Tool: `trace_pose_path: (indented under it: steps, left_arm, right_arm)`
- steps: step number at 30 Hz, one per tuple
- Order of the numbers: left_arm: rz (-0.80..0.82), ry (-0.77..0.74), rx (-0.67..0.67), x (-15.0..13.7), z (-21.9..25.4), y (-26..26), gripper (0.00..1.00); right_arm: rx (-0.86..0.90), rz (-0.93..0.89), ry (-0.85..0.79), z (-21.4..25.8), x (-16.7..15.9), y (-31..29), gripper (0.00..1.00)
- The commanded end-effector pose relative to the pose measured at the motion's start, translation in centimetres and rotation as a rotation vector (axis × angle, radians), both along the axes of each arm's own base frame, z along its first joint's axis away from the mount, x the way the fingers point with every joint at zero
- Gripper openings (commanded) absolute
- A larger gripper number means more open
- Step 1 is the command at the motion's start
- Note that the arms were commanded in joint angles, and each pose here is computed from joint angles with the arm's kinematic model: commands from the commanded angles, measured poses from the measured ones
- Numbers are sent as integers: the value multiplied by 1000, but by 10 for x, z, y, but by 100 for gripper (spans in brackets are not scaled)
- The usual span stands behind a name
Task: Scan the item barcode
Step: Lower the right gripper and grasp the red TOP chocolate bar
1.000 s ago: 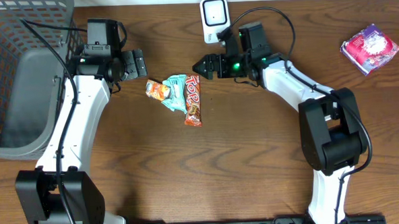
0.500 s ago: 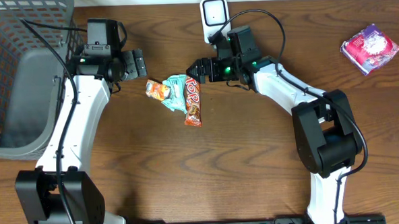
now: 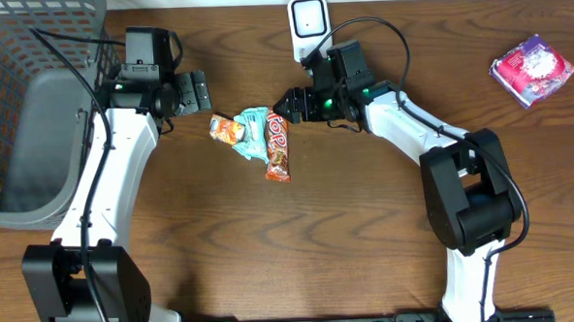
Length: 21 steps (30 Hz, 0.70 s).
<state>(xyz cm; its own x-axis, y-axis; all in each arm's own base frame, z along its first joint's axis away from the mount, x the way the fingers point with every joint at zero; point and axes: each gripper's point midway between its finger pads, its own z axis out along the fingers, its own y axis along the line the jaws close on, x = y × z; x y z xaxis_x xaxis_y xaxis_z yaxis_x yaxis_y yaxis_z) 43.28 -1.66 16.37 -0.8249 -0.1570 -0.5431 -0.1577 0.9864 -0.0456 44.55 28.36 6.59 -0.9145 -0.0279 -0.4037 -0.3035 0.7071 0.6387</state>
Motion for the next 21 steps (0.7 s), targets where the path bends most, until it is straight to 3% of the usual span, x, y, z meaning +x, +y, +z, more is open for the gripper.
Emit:
trace_pose_path:
  steps: [1, 11, 21]
  left_arm:
    - [2, 14, 14, -1, -5, 4, 98]
    - [2, 14, 14, -1, -5, 4, 98]
    - [2, 14, 14, -1, -5, 4, 98]
  right_arm:
    - [7, 34, -62, 27, 2, -1, 76]
    - [-294, -58, -1, 19, 4, -44, 79]
    - [-281, -17, 14, 20, -8, -29, 97]
